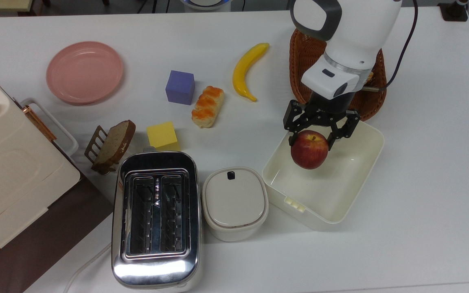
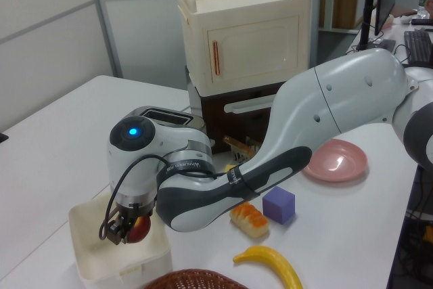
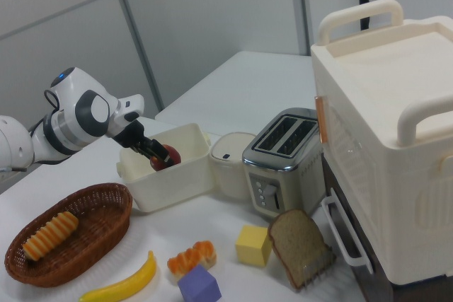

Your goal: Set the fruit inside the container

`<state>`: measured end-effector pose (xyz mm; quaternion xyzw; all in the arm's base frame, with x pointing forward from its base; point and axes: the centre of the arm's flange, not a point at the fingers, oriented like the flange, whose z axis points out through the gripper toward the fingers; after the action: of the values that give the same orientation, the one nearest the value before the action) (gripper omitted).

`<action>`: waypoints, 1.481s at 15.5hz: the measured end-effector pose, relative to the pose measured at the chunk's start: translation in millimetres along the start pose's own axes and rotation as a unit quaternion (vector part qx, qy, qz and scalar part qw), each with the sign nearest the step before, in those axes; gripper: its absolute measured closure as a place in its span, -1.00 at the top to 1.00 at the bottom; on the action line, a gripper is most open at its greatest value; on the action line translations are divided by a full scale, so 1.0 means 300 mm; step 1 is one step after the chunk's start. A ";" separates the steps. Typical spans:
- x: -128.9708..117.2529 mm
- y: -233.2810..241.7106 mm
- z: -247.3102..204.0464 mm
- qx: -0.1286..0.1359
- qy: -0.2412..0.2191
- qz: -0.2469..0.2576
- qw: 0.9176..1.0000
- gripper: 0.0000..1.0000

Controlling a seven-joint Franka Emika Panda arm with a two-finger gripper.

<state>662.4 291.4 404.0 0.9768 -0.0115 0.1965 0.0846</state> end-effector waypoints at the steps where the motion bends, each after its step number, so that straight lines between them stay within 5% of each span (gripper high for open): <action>1: -0.001 -0.001 0.005 -0.001 0.000 -0.001 1.000 0.70; 12: -0.019 -0.017 0.051 -0.008 -0.005 -0.012 1.000 0.69; 15: -0.017 -0.015 0.051 -0.016 0.002 -0.020 1.000 1.00; 23: -0.016 -0.014 0.047 -0.018 0.005 -0.022 1.000 1.00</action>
<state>663.7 293.2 388.6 0.9742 0.0072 0.1991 0.1066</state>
